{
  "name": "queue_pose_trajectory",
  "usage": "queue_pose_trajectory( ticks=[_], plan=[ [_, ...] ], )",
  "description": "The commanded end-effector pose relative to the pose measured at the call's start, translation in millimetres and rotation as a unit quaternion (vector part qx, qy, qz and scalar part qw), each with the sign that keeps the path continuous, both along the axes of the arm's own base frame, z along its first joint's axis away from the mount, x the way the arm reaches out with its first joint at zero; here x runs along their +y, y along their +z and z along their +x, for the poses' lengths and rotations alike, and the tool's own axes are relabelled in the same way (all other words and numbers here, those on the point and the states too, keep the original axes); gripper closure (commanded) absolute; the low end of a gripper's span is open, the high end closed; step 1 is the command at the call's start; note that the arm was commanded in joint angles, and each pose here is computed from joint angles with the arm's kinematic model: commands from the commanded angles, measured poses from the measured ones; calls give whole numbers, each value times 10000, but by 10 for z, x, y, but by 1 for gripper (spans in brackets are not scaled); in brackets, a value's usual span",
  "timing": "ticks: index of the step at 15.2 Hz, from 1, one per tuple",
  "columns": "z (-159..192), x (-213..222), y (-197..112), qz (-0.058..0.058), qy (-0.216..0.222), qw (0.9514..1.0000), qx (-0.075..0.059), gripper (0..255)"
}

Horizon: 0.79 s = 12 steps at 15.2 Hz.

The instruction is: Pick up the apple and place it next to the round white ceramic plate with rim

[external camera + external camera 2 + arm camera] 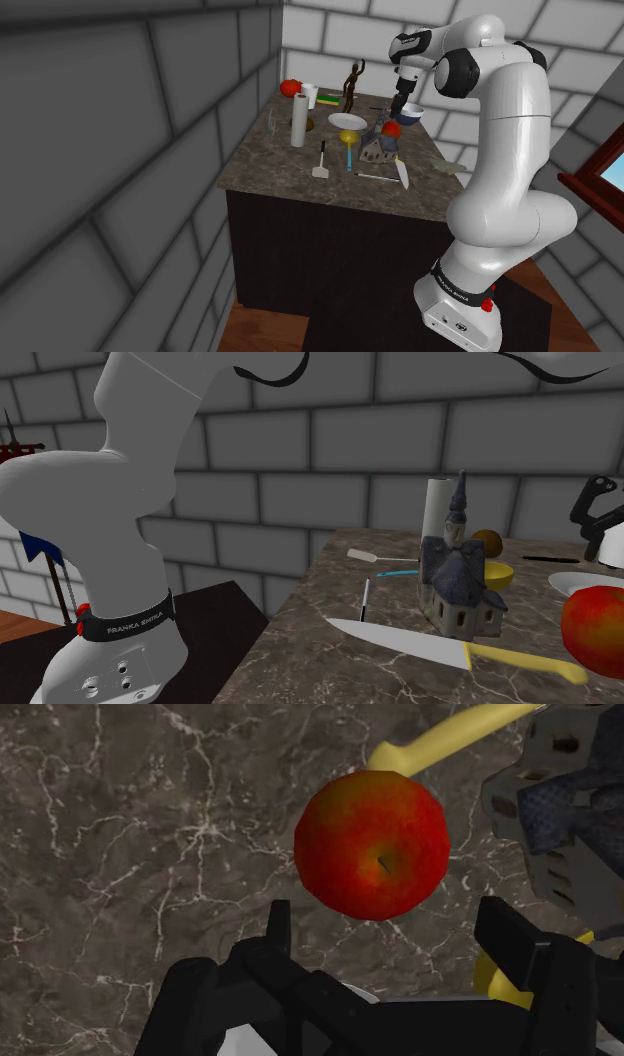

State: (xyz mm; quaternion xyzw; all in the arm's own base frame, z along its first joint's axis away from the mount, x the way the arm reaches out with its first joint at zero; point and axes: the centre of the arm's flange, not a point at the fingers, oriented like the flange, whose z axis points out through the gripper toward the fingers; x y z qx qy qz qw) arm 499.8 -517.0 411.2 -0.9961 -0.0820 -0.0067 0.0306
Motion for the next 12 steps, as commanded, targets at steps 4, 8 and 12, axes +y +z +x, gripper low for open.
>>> queue_pose_trajectory(
  ticks=[4,8,12],
  plan=[
    [-3,-24,395,0,0,10000,0,0],
    [-4,-31,499,0,0,10000,0,0],
    [-4,-31,499,0,0,10000,0,0]
  ],
)
